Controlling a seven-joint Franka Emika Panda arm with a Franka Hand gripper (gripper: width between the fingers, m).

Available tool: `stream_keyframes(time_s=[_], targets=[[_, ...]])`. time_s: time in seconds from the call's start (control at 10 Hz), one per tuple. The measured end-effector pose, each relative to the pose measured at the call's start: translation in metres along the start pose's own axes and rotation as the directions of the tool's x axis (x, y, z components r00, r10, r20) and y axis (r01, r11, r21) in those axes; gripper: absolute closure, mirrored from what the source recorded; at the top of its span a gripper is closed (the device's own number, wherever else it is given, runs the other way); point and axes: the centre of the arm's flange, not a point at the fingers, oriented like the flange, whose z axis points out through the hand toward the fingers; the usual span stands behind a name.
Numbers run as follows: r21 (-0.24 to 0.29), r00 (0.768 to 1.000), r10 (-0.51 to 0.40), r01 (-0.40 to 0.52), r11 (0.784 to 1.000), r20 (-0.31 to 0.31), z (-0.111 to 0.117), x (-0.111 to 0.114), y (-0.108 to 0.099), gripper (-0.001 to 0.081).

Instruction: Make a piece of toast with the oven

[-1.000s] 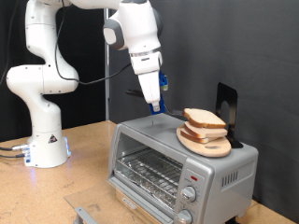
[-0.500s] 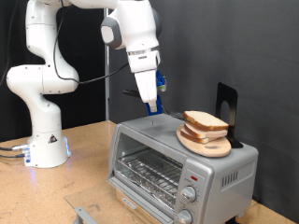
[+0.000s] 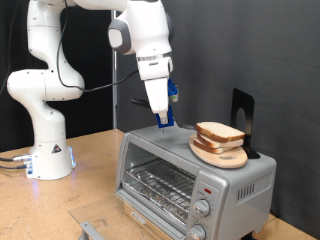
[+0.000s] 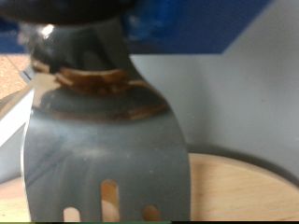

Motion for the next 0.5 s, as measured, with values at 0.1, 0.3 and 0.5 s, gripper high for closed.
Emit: stream_keyframes(time_s=[0.1, 0.3, 0.5], targets=[[-0.008, 1.000, 0.006, -0.006, 1.000, 0.000, 0.002, 0.004, 0.001, 0.0413], [-0.017, 1.000, 0.015, -0.015, 1.000, -0.002, 0.005, 0.012, 0.001, 0.0413], [-0.016, 1.000, 0.017, -0.017, 1.000, 0.002, 0.009, 0.019, 0.000, 0.0413]])
